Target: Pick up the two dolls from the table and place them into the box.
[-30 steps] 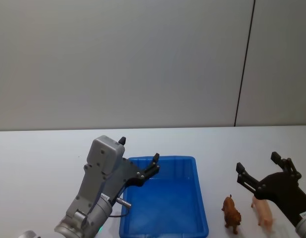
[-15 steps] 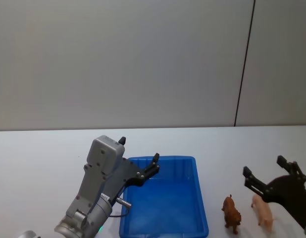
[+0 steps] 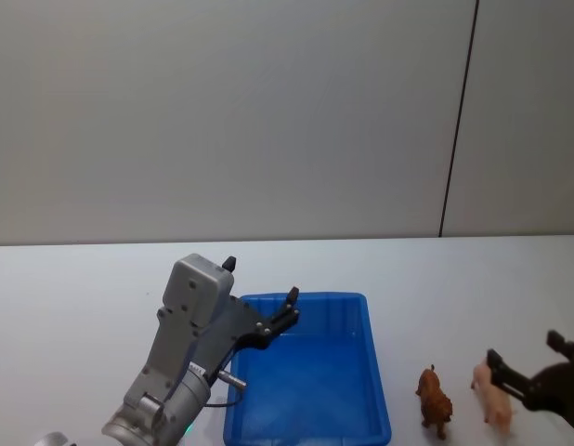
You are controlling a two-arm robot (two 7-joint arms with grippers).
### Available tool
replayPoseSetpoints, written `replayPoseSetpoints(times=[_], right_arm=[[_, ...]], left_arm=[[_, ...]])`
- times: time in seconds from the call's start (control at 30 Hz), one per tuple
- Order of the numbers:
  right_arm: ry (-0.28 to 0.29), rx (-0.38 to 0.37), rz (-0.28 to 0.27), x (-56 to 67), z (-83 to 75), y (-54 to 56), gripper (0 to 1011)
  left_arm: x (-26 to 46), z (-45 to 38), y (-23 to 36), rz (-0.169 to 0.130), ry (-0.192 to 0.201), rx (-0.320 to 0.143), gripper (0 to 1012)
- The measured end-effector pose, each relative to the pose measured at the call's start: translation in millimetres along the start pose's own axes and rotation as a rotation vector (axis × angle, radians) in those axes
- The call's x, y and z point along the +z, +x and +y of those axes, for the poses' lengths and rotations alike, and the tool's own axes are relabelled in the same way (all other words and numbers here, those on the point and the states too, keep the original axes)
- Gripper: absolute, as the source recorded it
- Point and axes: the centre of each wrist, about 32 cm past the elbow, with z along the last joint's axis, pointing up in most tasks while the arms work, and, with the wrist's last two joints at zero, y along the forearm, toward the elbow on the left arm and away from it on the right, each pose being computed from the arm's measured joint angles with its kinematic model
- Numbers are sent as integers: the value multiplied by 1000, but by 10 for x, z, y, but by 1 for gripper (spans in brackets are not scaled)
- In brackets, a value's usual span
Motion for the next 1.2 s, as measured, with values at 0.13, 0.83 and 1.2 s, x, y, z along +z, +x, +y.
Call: replayPoseSetpoints(times=[0.13, 0.83, 1.2], right_arm=[[-47, -5, 8, -57, -10, 51, 1001], [-208, 11, 66, -295, 106, 103, 1001], [-220, 38, 86, -337, 186, 53, 819]], left_arm=[[0, 0, 0, 0, 0, 0, 1001], [0, 0, 0, 0, 0, 0, 1001], [0, 0, 0, 0, 0, 0, 1001]])
